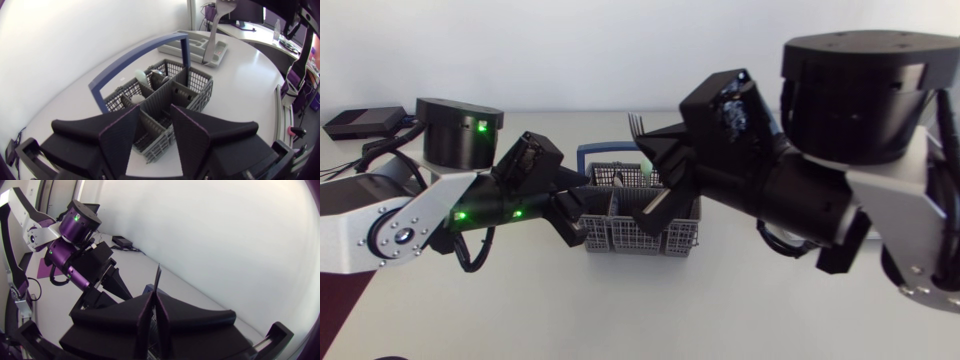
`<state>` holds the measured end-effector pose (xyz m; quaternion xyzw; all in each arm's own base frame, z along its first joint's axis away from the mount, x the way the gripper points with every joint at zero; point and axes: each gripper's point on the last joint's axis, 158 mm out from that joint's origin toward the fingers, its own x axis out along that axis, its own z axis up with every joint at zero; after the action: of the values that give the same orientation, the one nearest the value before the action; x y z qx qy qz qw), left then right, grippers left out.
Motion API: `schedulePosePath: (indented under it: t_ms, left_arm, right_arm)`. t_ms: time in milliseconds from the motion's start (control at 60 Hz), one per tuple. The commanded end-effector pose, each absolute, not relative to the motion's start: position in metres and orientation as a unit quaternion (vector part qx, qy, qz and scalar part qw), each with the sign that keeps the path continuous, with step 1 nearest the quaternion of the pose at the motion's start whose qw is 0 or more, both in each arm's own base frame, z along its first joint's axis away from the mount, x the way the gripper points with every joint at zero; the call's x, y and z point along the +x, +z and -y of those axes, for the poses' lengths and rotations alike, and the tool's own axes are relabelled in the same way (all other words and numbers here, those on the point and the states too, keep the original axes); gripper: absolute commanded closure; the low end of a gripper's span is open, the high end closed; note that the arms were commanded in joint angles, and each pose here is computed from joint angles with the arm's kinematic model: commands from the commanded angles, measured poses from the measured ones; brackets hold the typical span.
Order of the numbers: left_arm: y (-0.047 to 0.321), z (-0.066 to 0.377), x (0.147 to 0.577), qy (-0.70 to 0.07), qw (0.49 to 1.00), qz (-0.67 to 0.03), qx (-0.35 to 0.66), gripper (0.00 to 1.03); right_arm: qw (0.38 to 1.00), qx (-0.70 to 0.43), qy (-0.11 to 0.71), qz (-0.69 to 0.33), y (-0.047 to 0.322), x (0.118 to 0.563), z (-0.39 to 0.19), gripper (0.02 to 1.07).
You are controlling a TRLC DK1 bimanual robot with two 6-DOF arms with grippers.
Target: Unload the cutlery basket into the drawer organizer.
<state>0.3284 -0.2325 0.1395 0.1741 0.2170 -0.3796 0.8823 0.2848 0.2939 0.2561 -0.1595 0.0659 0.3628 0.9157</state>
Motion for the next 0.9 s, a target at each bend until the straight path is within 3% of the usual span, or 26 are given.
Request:
schedulePosePath:
  t_ms: [0, 300, 600, 883]
  left_arm:
    - [0.152, 0.252, 0.325, -0.394, 0.880, -0.210, 0.162, 0.57]
    - [0.154, 0.306, 0.297, -0.459, 0.848, -0.201, 0.175, 0.57]
    - [0.140, 0.376, 0.263, -0.528, 0.800, -0.204, 0.198, 0.53]
    - [0.131, 0.402, 0.232, -0.587, 0.759, -0.211, 0.187, 0.53]
  right_arm:
    - [0.919, -0.130, 0.363, -0.084, 0.253, 0.279, -0.277, 0.96]
    - [0.911, -0.079, 0.391, -0.109, 0.256, 0.259, -0.245, 0.96]
    - [0.903, -0.040, 0.402, -0.146, 0.232, 0.248, -0.202, 0.96]
    - [0.878, -0.008, 0.442, -0.182, 0.218, 0.233, -0.199, 0.96]
